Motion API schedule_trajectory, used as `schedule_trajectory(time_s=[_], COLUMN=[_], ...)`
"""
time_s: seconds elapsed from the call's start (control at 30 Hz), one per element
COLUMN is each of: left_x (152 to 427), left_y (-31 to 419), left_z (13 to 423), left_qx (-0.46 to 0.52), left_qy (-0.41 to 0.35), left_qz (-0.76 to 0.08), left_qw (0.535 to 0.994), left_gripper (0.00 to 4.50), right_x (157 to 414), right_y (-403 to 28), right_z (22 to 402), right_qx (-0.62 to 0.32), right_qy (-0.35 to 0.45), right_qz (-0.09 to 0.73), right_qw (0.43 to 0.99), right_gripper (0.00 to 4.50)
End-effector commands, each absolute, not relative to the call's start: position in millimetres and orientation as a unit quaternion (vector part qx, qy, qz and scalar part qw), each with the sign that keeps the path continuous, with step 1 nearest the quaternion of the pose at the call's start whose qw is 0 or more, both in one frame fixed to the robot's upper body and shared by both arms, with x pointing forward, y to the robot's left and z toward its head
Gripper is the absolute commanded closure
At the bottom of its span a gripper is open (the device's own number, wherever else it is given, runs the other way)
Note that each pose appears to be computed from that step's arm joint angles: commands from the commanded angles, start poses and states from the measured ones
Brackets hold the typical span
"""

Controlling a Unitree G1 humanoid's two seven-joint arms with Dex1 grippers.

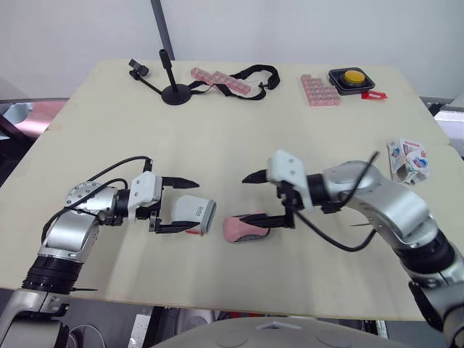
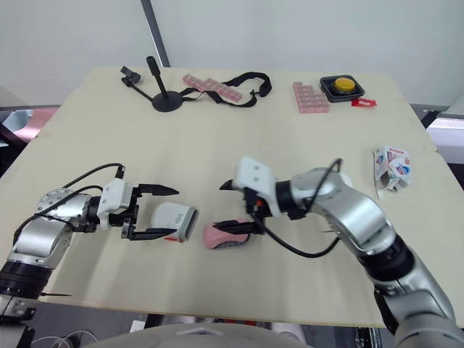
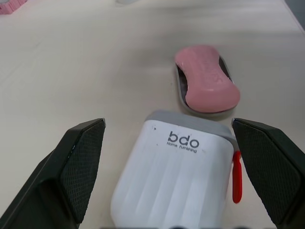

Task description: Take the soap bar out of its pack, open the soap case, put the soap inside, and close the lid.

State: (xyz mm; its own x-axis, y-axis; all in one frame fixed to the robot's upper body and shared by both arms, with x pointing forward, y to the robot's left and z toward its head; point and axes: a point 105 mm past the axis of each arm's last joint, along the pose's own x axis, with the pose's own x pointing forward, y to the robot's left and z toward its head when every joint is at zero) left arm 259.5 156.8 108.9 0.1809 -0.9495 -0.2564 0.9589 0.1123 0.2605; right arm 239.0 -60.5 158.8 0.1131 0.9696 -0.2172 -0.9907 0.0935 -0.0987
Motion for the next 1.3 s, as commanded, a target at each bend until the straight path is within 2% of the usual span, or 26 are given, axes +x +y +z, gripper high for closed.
schedule_trajectory(time_s=[0.03, 0.23, 0.37, 0.53, 0.73, 0.9, 1.3], left_x=[256, 253, 253, 254, 254, 255, 263], left_y=[163, 166, 166, 170, 181, 189, 182], left_z=[116, 113, 113, 113, 114, 110, 90], left_qx=[0.203, 0.211, 0.212, 0.222, 0.247, 0.278, 0.309], left_qy=[0.011, 0.018, 0.017, 0.019, 0.033, 0.046, 0.087], left_qz=[-0.641, -0.644, -0.644, -0.642, -0.644, -0.652, -0.678], left_qw=[0.740, 0.735, 0.735, 0.734, 0.723, 0.705, 0.662], left_gripper=[0.00, 0.00, 0.00, 0.00, 0.00, 0.00, 0.00], right_x=[232, 220, 212, 206, 203, 211, 215], right_y=[-101, -164, -201, -225, -233, -227, -213], right_z=[159, 124, 101, 81, 70, 73, 78], right_qx=[-0.108, -0.061, -0.075, -0.107, -0.125, -0.127, -0.126], right_qy=[-0.024, -0.012, 0.011, 0.028, 0.031, 0.015, 0.005], right_qz=[0.654, 0.608, 0.584, 0.582, 0.592, 0.592, 0.602], right_qw=[0.748, 0.792, 0.808, 0.805, 0.795, 0.796, 0.789], right_gripper=[0.02, 0.02, 0.02, 0.02, 0.02, 0.02, 0.02])
